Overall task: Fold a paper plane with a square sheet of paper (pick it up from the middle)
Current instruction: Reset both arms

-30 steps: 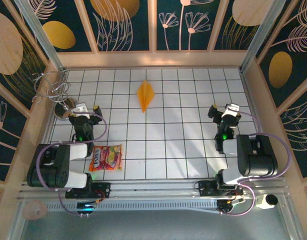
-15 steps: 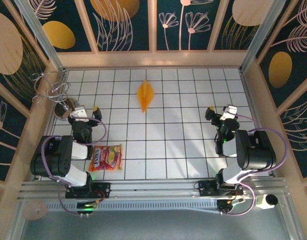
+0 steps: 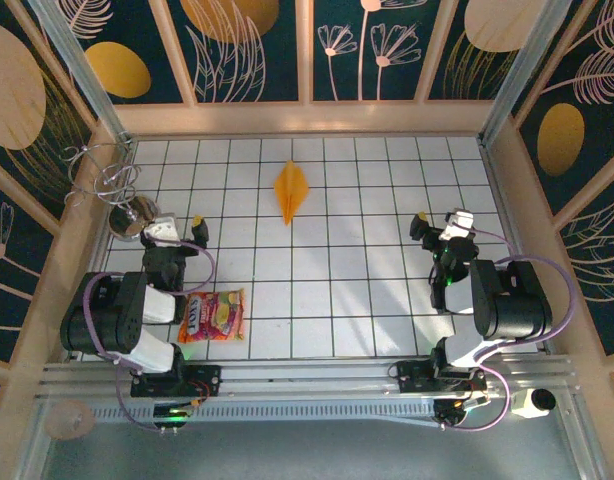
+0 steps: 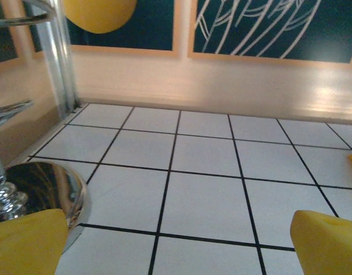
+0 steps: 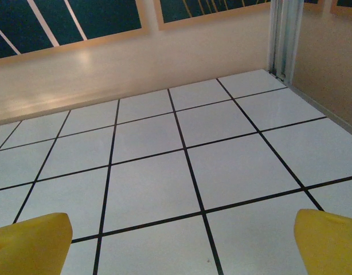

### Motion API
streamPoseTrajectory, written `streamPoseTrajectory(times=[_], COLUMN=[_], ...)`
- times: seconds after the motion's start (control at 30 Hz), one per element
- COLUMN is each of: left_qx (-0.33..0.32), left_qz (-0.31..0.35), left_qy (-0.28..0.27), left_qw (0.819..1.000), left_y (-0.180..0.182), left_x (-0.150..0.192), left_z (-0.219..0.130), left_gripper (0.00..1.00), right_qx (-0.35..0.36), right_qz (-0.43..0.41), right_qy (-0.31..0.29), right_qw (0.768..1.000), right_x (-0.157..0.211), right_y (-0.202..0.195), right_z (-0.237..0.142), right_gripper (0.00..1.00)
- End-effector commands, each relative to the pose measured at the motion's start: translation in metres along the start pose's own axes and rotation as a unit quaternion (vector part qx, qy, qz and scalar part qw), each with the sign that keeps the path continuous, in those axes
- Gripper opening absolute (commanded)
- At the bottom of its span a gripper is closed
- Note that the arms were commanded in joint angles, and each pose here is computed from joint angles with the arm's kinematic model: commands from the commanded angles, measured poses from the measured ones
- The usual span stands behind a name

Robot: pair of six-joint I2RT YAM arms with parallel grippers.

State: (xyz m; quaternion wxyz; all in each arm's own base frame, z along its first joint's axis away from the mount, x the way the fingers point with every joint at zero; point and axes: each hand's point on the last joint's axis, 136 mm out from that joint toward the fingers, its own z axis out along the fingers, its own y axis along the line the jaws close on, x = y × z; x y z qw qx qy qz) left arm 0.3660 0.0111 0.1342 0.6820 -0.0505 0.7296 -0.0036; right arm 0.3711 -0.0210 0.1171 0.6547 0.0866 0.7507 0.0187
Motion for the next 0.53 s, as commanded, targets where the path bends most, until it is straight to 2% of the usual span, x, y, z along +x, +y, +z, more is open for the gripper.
streamPoseTrajectory(times=[0.0, 0.5], left_qx=[0.004, -0.005], left_qz=[0.003, -0.001], left_qy=[-0.001, 0.002], left_qw=[1.0, 1.0], left_y=[-0.001, 0.002], left_x=[-0.0055, -0.0051], left_z=[0.0089, 0.0118], left_gripper=[0.99, 0.99], right_qx=[0.0, 0.0], right_qz=[-0.012, -0.013], right_qy=[-0.023, -0.023], right_qw=[1.0, 1.0], right_x=[-0.011, -0.011], right_y=[0.0023, 0.0029], right_z=[0.0007, 0.0008], right_gripper=[0.99, 0.99])
